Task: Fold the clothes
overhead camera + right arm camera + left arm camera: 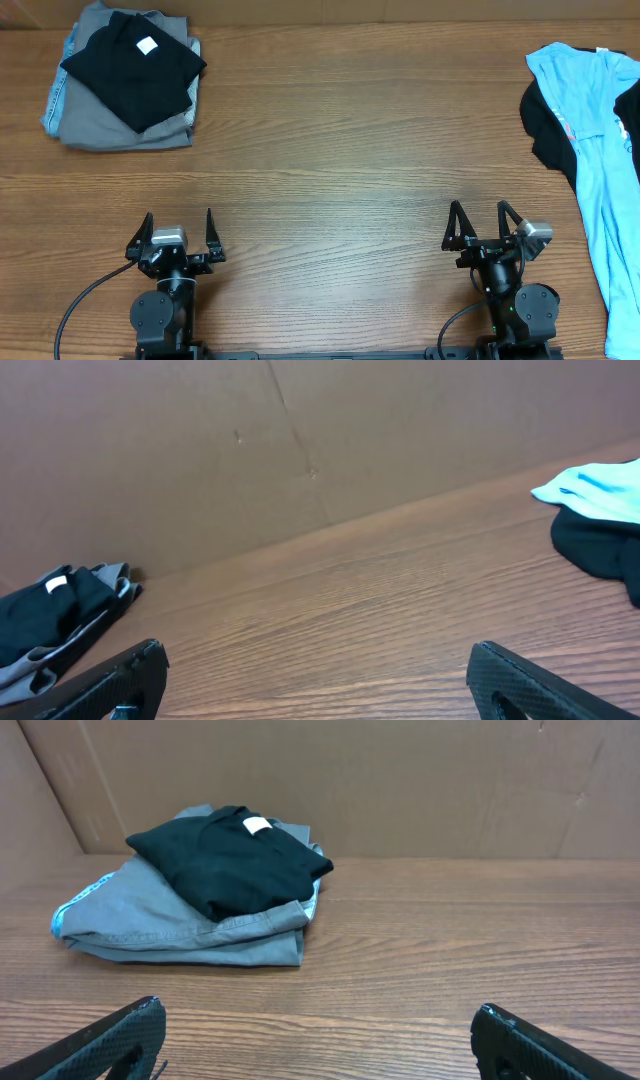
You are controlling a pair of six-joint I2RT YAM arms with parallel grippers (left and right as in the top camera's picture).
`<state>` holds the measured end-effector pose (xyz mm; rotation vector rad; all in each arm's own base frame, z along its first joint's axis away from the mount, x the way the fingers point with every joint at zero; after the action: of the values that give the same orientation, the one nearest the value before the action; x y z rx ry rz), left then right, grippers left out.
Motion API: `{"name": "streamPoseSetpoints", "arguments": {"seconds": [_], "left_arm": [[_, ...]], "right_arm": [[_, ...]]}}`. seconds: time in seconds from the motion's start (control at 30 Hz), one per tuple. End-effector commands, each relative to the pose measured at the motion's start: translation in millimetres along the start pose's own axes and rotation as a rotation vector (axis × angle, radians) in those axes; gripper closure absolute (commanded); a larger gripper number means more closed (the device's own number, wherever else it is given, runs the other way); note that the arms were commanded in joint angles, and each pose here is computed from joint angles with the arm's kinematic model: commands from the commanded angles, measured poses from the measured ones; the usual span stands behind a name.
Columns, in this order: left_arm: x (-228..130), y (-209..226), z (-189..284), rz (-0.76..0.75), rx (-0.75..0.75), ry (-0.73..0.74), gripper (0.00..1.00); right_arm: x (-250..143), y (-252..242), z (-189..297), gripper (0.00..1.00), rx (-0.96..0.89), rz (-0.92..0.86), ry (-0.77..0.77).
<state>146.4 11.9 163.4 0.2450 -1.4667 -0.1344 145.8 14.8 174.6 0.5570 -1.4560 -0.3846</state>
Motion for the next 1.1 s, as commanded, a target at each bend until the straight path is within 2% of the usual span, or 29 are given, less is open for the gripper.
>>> {"name": "streamPoseSetpoints", "arguments": {"seconds": [0.0,0.07,0.17,0.27,0.43,0.63,0.77,0.9,1.07], "left_arm": [[0.2,-0.2,0.5,-0.018,-0.007,-0.010,0.00],[0.2,-0.2,0.5,-0.018,-0.007,-0.010,0.00],[0.2,-0.2,0.5,-0.018,-0.007,-0.010,0.00],[0.2,-0.2,0.5,-0.018,-0.007,-0.010,0.00],[0.2,-0.2,0.5,-0.018,-0.007,-0.010,0.00],[0.2,-0.2,0.5,-0.018,-0.007,-0.010,0.00],[0.2,-0.2,0.5,-0.018,-0.007,-0.010,0.00],[0.2,-0.2,0.5,-0.018,-0.007,-0.010,0.00],[0.2,-0.2,0.5,-0.018,-0.007,-0.010,0.00]], "right_arm": [[2.0,9.1,0.5,0.00,0.106,-0.096,0.000],[3.4,21.6,2.7,0.00,0.243,-0.234,0.053],[-3.7,34.2,7.7,0.00,0.386,-0.450,0.235],[-5.9,37.1,9.5,0.00,0.403,-0.599,0.312],[-4.9,37.7,9.6,0.00,0.400,-0.652,0.318],[11.1,50.1,14.7,0.00,0.497,-0.616,0.265],[33.8,63.2,21.9,0.00,0.526,-0.491,0.170],[64.4,72.1,26.0,0.00,0.410,-0.408,0.038],[107.4,90.3,20.4,0.00,0.253,-0.262,-0.028]]}}
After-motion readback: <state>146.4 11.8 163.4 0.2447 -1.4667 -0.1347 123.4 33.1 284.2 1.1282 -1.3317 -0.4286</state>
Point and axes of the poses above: each gripper's point midway between its finger pads, its own z axis back along the fingers, its own y axis along the line the jaws close on, x = y × z, the point moved 10 cm from there along z, back along the fingers, and after that the axes turned 14 degrees about -z, right-handed, at the moved point
